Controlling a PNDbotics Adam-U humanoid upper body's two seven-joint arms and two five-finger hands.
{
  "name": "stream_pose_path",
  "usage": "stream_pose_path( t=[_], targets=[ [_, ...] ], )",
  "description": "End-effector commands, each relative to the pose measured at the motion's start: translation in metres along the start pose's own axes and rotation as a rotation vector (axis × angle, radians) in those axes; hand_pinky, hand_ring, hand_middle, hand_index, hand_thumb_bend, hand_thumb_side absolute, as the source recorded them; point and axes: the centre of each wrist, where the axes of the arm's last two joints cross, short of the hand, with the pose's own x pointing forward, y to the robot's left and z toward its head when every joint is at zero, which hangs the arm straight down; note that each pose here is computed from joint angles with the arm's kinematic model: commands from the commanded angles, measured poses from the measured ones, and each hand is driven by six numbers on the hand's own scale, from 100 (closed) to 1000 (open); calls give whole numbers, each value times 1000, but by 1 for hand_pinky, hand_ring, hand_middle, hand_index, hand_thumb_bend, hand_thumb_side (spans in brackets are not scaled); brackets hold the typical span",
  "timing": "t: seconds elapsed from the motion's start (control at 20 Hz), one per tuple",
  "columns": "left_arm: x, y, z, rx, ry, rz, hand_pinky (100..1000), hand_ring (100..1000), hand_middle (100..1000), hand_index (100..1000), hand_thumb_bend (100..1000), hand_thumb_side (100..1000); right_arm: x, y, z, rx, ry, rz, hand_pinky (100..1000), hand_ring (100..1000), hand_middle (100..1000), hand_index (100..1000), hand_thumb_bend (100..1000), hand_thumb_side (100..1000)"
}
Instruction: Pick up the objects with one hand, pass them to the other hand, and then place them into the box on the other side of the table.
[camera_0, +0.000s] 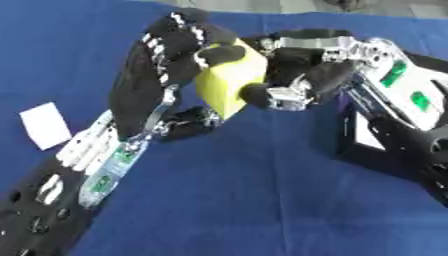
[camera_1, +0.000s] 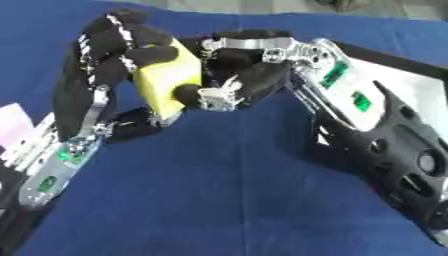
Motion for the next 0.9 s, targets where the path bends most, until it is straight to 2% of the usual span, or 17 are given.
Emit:
stream_pose_path(
  t=[0.05,0.15,0.2,0.3,0.4,0.65,0.9],
  targets=[
    [-2,-3,3,48,-60,66,762,683,642,740,362,100,24,5,-9,11,-91,-1,990,1000,638,640,100,451],
    [-2,-3,4,23,-59,55,766,690,648,746,386,100,25,5,-9,-11,-97,-29,988,1000,627,629,100,456],
    [-2,-3,5,9,-56,48,791,726,686,784,516,100,26,6,-8,-18,-99,-37,979,1000,600,591,100,422],
    [-4,-4,8,-40,-43,14,817,754,717,828,609,100,27,7,-8,-23,-100,-44,974,1000,588,575,100,383],
    [-5,-4,9,-76,-29,-20,836,775,739,870,683,144,28,7,-8,-21,-101,-45,970,1000,581,567,100,342],
    [-7,-5,13,-137,45,-78,853,794,759,917,739,206,29,7,-7,-17,-97,-45,966,998,574,561,100,300],
    [-10,-5,18,-162,168,-95,861,794,756,937,720,257,29,7,-6,-17,-92,-43,964,996,570,559,100,288]
  ],
)
